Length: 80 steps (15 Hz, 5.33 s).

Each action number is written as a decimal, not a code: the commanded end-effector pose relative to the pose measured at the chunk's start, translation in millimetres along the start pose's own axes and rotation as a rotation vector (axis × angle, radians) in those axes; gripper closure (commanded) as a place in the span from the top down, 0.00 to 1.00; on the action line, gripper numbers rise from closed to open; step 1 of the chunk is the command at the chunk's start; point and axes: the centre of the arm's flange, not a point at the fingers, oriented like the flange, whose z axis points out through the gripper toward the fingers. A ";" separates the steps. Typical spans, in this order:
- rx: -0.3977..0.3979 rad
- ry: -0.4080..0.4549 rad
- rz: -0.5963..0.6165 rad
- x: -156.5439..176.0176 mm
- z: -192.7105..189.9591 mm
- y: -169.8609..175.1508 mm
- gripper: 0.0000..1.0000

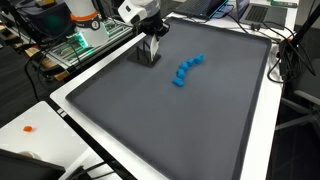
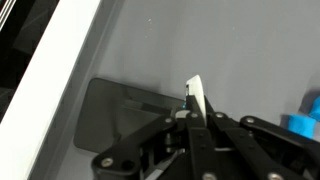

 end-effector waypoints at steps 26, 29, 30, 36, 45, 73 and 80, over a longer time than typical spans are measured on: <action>0.215 0.057 0.050 0.6 28.9 45.5 0.01; 0.222 0.051 0.045 0.8 30.0 45.3 0.01; 0.223 0.053 0.048 1.5 30.4 45.2 0.01; 0.229 0.061 0.062 5.4 32.5 46.4 0.01; 0.224 0.058 0.081 10.4 39.2 49.8 0.01; 0.178 0.146 0.033 -12.5 -10.0 42.1 1.00; 0.111 0.251 -0.054 -44.7 -51.3 14.1 1.00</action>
